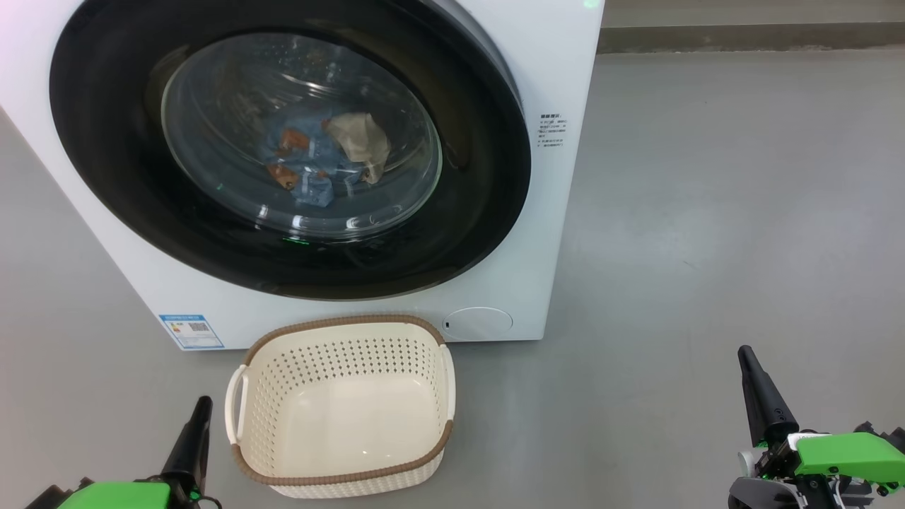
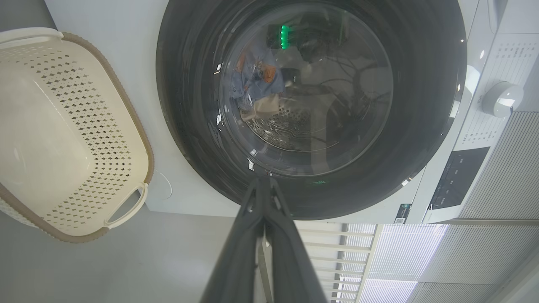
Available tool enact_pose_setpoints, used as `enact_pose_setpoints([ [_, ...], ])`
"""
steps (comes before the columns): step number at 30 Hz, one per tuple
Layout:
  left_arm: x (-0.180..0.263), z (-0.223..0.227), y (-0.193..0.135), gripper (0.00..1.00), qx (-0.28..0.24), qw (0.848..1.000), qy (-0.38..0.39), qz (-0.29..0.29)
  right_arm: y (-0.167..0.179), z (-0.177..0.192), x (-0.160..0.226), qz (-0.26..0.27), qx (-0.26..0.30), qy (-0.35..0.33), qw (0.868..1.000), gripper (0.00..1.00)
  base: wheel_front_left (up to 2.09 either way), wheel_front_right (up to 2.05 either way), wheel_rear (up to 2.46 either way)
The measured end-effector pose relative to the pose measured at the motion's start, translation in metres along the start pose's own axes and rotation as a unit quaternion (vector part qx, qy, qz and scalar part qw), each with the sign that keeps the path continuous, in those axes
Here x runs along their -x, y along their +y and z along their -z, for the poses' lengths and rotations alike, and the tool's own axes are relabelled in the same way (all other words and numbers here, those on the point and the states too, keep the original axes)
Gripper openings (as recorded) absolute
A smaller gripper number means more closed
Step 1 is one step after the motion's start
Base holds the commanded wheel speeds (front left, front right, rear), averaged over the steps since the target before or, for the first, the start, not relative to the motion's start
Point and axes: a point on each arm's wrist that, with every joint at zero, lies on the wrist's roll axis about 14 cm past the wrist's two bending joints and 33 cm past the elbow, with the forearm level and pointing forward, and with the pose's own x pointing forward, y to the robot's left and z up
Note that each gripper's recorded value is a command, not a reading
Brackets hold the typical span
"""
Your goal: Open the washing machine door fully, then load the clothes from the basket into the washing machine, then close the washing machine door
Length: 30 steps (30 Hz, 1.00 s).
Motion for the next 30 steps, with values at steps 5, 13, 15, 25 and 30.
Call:
enact_pose_setpoints([
  [5,0.0,-0.0001,0.0,0.0,0.0,1.0,0.0,0.0,0.0,-0.0002,0.0,0.0,0.0,0.0,1.0,0.0,0.0,0.0,0.0],
  [13,0.0,-0.0002,0.0,0.0,0.0,1.0,0.0,0.0,0.0,-0.0003,0.0,0.0,0.0,-0.001,1.0,0.0,0.0,0.0,0.0],
  [15,0.0,-0.0002,-0.0001,0.0,0.0,1.0,0.0,0.0,0.0,-0.0003,0.0,0.0,0.0,-0.001,1.0,0.0,0.0,0.0,0.0],
  [25,-0.0002,0.0001,-0.0003,0.0,0.001,1.0,0.0,0.0,0.0,-0.0005,0.0,0.0,0.0,-0.001,1.0,0.0,0.0,0.0,0.0],
  [30,-0.0002,0.0004,-0.0003,0.0,0.002,1.0,0.0,0.001,0.0,-0.0006,0.0,0.0,0.0,-0.001,1.0,0.0,0.0,0.0,0.0],
])
